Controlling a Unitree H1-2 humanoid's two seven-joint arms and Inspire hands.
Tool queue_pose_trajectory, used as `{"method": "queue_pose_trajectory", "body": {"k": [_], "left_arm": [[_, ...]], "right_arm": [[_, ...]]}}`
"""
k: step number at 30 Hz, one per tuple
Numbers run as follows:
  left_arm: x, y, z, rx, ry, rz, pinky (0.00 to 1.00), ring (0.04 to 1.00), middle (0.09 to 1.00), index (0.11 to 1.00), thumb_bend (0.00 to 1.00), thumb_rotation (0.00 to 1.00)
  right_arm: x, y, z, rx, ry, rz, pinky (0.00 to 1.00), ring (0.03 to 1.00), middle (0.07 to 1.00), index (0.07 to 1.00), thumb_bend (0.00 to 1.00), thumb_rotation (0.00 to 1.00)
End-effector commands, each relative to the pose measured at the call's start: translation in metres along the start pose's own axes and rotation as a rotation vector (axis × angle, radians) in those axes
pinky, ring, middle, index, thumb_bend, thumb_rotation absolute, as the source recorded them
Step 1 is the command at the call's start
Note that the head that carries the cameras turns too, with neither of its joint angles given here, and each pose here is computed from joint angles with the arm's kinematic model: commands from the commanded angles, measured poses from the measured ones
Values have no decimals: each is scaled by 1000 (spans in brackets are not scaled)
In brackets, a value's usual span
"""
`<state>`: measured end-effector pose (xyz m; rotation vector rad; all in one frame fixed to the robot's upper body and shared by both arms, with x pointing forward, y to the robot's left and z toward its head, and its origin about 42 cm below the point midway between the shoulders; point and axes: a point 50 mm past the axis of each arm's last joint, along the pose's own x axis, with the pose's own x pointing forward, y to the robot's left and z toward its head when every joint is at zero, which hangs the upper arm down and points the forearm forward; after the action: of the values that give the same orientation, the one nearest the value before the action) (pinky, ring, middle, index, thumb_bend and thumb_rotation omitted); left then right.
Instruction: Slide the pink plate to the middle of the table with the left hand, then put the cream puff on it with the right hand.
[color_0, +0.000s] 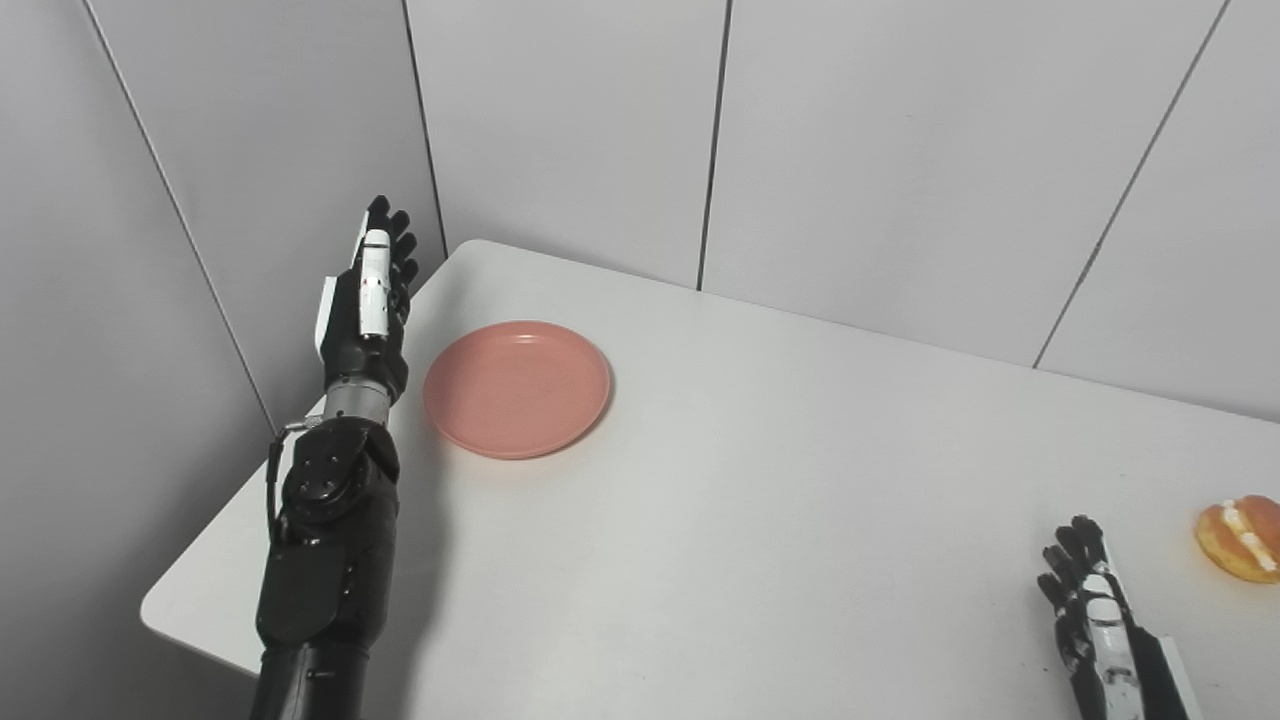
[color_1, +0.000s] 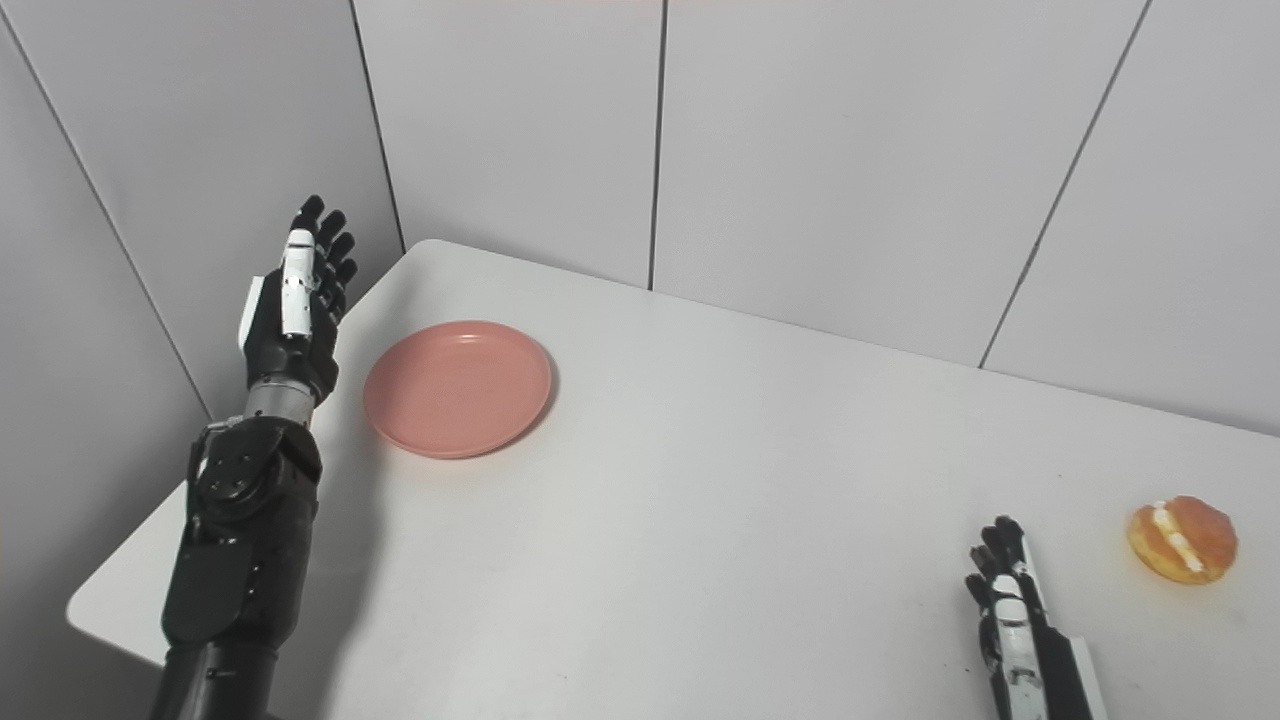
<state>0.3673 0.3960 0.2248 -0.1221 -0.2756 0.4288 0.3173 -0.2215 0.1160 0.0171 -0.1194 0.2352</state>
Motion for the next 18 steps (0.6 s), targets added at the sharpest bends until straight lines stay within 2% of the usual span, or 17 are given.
{"method": "queue_pose_trajectory", "body": {"k": [1,12,18], "left_arm": [[18,-1,23,-12,-94,-25,1000,991,988,963,425,1000],[27,20,5,-13,-10,36,1000,995,997,981,400,1000],[29,25,-8,-27,20,68,988,977,975,956,378,1000]], "right_arm": [[-14,1,-18,27,64,-3,1000,1000,1000,1000,131,1000],[-14,4,-16,24,60,-4,1000,1000,1000,1000,130,1000],[-15,3,-15,19,60,-4,1000,1000,1000,1000,135,1000]]}}
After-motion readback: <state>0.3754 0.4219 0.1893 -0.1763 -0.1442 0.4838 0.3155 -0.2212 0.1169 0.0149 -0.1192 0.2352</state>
